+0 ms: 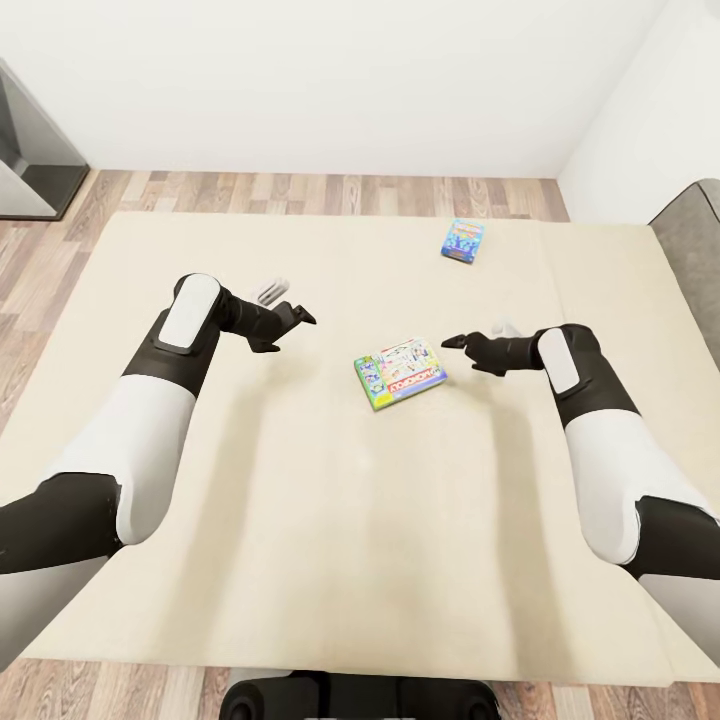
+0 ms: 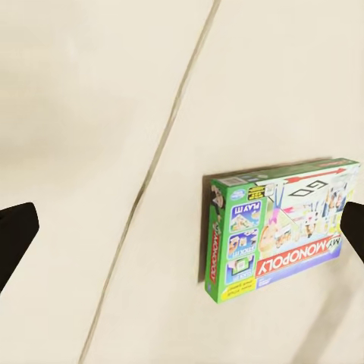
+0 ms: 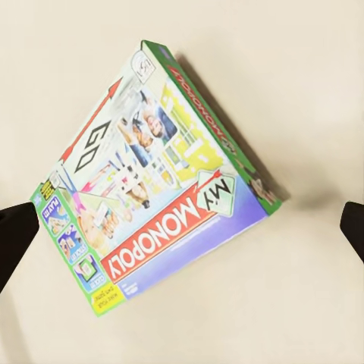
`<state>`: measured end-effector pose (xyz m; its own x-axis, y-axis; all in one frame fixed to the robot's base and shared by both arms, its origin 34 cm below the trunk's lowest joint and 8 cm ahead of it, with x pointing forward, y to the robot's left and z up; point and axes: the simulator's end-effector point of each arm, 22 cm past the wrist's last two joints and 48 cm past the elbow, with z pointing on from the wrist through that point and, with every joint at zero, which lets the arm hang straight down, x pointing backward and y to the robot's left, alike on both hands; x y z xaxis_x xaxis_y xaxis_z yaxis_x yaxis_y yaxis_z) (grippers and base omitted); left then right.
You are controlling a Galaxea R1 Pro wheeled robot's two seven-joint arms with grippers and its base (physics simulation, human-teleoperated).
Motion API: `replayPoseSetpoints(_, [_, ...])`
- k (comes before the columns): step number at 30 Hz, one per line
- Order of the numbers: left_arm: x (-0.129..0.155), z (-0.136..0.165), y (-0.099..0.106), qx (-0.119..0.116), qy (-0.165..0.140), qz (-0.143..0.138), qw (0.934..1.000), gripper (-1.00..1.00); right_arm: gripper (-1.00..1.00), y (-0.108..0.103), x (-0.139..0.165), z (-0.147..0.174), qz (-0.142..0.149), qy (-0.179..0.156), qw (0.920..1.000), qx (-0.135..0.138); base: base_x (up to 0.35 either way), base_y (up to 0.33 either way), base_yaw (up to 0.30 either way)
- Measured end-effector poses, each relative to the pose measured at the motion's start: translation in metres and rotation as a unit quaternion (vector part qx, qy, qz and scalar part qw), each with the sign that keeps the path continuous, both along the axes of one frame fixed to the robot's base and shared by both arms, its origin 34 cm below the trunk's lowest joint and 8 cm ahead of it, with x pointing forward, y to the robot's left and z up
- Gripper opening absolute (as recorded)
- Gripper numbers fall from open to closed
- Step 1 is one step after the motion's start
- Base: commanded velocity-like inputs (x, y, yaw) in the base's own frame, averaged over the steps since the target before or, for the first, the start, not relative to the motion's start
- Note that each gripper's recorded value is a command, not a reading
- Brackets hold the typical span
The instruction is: Put all the toys in the child's room - the three board games (two on the bed and one on the table), the two jigsaw puzzles on the table, and the tennis ball on the table - inside the toy box on the table in the child's room.
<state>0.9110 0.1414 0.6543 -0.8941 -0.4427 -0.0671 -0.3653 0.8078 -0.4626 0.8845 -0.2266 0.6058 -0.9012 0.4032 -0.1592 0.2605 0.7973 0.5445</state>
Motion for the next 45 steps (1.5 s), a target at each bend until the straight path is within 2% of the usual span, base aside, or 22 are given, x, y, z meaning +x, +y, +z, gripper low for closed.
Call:
replayPoseSetpoints(17, [0.000,0.000,-0.001,-0.002,0.000,0.000,1.0000,1.00,1.00,-0.002,0.000,-0.001,0.000,0.000,1.0000,-0.006,0.000,0.000,0.000])
replayPoseSetpoints(45, [-0.001,-0.045,-0.005,-0.005,0.001,-0.001,1.0000,1.00,1.00,-0.003,0.003,-0.044,-0.001,-0.003,1.0000,-0.008,0.000,0.000,0.000])
